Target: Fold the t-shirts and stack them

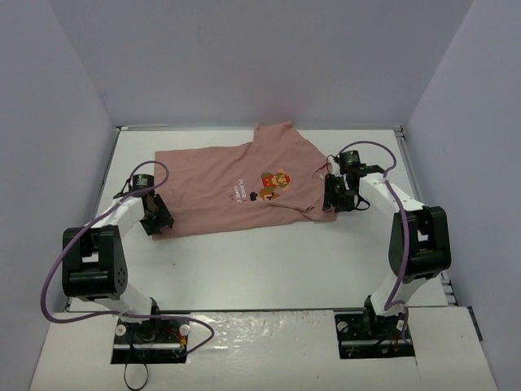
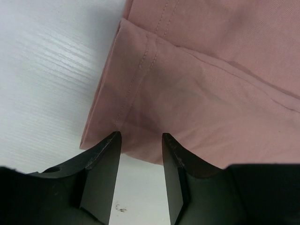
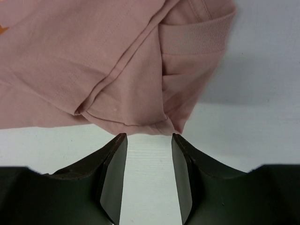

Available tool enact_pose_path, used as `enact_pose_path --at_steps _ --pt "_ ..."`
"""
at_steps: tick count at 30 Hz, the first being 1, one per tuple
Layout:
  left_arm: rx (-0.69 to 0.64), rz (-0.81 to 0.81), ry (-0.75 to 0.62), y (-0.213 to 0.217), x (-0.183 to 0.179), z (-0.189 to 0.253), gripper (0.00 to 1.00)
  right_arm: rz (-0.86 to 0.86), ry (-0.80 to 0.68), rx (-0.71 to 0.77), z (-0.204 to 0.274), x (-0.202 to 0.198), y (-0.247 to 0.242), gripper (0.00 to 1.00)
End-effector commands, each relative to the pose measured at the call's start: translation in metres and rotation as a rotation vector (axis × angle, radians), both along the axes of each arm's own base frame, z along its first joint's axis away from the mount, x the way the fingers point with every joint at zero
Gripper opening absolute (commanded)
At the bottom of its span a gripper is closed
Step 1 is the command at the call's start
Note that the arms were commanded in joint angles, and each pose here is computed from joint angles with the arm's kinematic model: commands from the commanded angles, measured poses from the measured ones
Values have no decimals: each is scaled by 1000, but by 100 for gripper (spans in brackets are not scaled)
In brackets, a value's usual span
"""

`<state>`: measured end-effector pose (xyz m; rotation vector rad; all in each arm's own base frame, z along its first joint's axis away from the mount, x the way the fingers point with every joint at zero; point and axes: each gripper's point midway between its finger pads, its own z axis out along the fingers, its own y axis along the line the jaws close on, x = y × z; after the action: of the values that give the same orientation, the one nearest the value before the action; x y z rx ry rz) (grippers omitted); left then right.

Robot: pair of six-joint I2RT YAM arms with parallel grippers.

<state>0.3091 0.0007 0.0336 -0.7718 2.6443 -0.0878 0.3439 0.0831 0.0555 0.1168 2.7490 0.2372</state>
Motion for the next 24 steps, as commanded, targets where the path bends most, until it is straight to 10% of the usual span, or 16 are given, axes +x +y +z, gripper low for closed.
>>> enact_pose_path --at_steps 1,13,24 --pt "-8 0 -88 -3 24 17 37 -14 -45 -9 -3 13 -4 40" --pt "-21 15 -46 -5 22 2 32 -19 -31 3 -24 7 -14 37" --pt "-19 19 -1 -4 17 -12 23 46 -3 107 -38 0 5 6"
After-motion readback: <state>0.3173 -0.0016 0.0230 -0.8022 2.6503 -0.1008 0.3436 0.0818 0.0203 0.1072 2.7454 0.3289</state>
